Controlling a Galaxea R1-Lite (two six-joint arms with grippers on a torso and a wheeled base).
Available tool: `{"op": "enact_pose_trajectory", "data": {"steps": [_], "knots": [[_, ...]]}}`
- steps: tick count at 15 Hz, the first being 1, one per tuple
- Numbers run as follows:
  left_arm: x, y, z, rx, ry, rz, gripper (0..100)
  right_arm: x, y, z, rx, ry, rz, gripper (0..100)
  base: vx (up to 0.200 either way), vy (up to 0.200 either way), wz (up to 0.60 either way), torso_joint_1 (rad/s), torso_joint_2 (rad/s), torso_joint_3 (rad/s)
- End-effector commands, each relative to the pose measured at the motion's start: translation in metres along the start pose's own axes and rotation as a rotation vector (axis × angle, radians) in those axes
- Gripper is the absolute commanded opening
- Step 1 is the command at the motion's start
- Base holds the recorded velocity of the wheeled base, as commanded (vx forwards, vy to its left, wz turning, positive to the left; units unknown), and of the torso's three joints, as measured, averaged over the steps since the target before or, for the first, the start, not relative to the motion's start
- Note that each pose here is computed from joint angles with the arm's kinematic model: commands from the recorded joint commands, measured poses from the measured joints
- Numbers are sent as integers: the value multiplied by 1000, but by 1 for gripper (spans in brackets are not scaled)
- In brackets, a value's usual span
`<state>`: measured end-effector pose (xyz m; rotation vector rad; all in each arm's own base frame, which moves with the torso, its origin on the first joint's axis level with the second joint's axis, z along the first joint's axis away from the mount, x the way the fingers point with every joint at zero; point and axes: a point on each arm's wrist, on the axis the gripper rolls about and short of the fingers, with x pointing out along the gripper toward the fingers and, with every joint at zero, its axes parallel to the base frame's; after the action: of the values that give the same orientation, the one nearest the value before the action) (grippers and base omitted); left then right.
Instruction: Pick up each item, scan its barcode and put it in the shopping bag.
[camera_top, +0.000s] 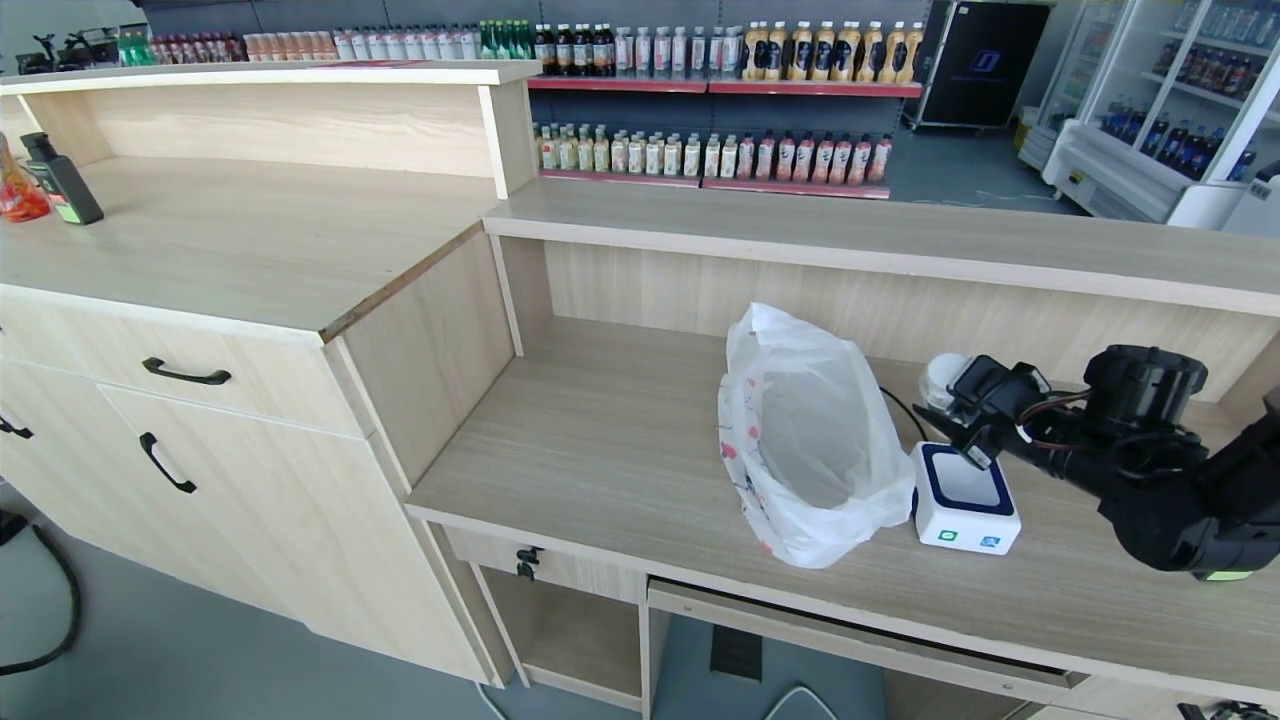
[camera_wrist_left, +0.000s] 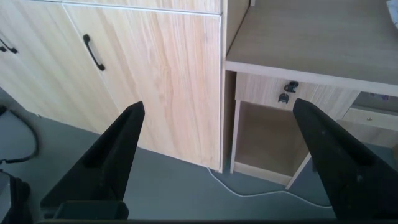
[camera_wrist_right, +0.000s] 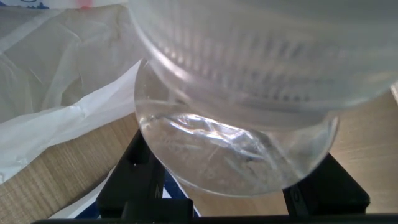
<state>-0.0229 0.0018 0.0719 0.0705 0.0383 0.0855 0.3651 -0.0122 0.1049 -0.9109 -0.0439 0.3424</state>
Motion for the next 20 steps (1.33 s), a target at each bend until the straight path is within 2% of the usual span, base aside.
{"op": "enact_pose_trajectory", "data": {"steps": [1, 3, 5, 8, 9, 11, 13, 14, 19, 20], "knots": [[0, 0, 0, 0, 0, 1, 100, -1, -2, 3, 0, -6, -4, 0, 0, 0, 0, 0, 0, 0], [0, 0, 0, 0, 0, 1, 100, -20, -22, 25, 9, -36, -57, 0, 0, 0, 0, 0, 0, 0], [0, 0, 0, 0, 0, 1, 100, -59, -45, 51, 75, -49, -150, 0, 0, 0, 0, 0, 0, 0], [0, 0, 0, 0, 0, 1, 100, -125, -68, 59, 147, 146, -297, 0, 0, 0, 0, 0, 0, 0], [0, 0, 0, 0, 0, 1, 100, -154, -76, 64, 232, 219, -339, 0, 0, 0, 0, 0, 0, 0], [0, 0, 0, 0, 0, 1, 100, -178, -78, 78, 377, 227, -410, 0, 0, 0, 0, 0, 0, 0], [0, 0, 0, 0, 0, 1, 100, -192, -82, 86, 418, 267, -571, 0, 0, 0, 0, 0, 0, 0], [0, 0, 0, 0, 0, 1, 100, -194, -81, 87, 453, 267, -598, 0, 0, 0, 0, 0, 0, 0], [0, 0, 0, 0, 0, 1, 100, -197, -72, 83, 535, 274, -590, 0, 0, 0, 0, 0, 0, 0], [0, 0, 0, 0, 0, 1, 100, -198, -69, 84, 558, 264, -584, 0, 0, 0, 600, 2, 7, 7]]}}
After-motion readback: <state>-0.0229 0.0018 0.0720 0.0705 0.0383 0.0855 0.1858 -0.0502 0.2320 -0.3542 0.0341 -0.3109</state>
